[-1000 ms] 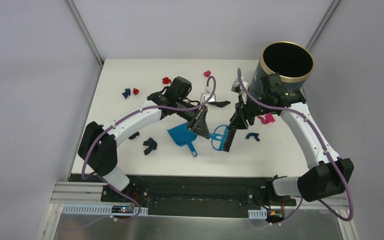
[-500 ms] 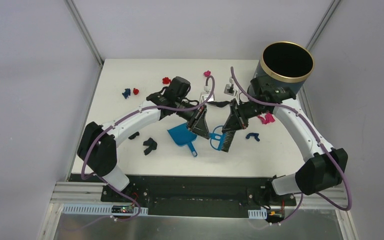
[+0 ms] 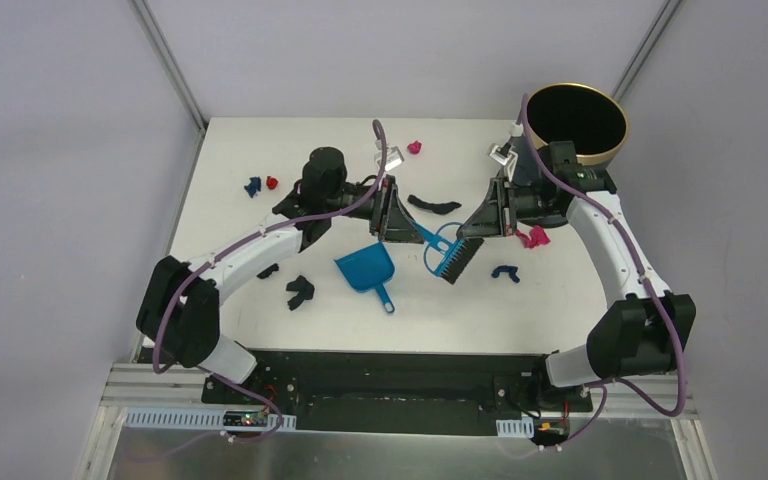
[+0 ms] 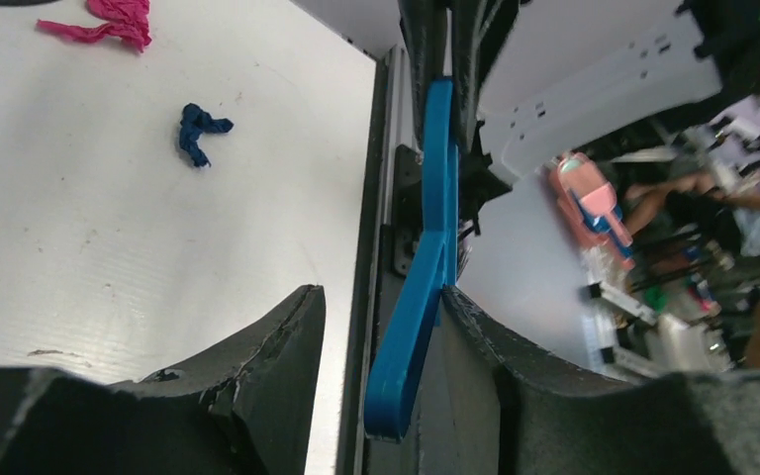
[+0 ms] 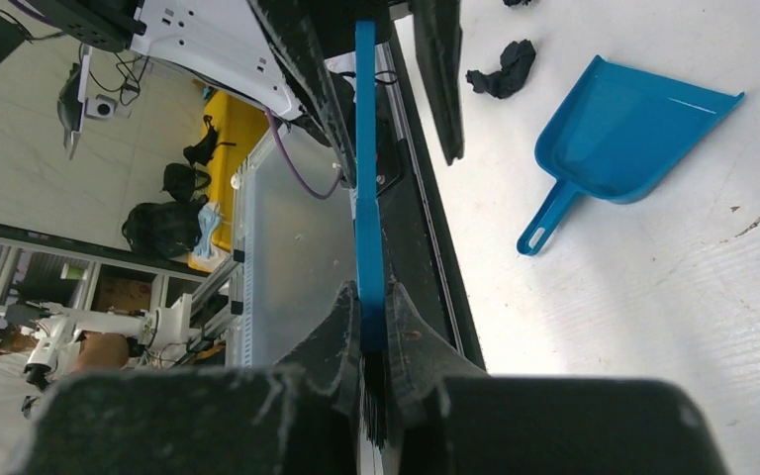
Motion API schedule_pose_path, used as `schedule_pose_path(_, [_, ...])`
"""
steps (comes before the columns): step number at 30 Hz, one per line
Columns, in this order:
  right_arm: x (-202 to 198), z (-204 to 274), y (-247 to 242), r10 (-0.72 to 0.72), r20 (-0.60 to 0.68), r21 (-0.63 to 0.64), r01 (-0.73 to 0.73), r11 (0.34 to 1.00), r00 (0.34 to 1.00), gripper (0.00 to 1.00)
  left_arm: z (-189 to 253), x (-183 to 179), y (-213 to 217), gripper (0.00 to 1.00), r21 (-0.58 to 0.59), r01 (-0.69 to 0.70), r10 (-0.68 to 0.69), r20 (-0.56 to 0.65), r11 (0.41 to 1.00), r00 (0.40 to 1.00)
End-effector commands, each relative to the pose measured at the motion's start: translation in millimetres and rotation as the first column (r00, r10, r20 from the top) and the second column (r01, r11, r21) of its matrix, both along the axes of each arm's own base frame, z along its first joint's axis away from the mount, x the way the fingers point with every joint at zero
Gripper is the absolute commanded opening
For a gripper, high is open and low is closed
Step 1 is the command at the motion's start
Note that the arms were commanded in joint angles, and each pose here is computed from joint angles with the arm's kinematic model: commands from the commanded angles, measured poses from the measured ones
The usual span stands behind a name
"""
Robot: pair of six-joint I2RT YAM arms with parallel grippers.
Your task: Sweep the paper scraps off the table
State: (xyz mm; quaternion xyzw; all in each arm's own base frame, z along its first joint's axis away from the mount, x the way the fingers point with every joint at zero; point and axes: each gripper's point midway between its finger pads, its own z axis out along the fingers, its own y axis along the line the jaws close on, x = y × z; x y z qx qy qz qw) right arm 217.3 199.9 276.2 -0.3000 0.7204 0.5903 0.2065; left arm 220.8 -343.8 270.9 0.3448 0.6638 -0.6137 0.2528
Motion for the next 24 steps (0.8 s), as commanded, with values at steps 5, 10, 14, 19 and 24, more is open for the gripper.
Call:
schedule_pose_path(5, [5, 3, 1, -0.014, -0.004, 0.051, 0.014, 0.999, 1.0, 0.0, 25, 26, 2, 0.43, -0.139, -0.036, 0.018, -0.128, 0.99, 0.992])
schedule_pose_path(10, [9, -1, 0, -0.026, -0.014, 0.038, 0.026, 0.999, 1.0, 0.0, 24, 23, 2, 0.33, -0.136, -0.009, -0.01, -0.137, 0.991, 0.991])
schedule_pose_path(14, [11, -2, 0, -0.028, -0.016, 0.034, 0.029, 0.999, 0.999, 0.0, 22, 22, 1, 0.25, -0.133, 0.007, -0.026, -0.146, 0.991, 0.989])
schedule_pose_path(19, [13, -3, -1, -0.036, -0.017, 0.03, 0.036, 0.999, 0.999, 0.0, 20, 21, 1, 0.24, -0.124, 0.021, -0.041, -0.158, 0.992, 0.987])
schedule_pose_path(24, [15, -3, -3, -0.048, -0.021, 0.026, 0.048, 0.998, 0.999, 0.0, 18, 15, 5, 0.25, -0.088, 0.05, -0.061, -0.131, 0.995, 0.99])
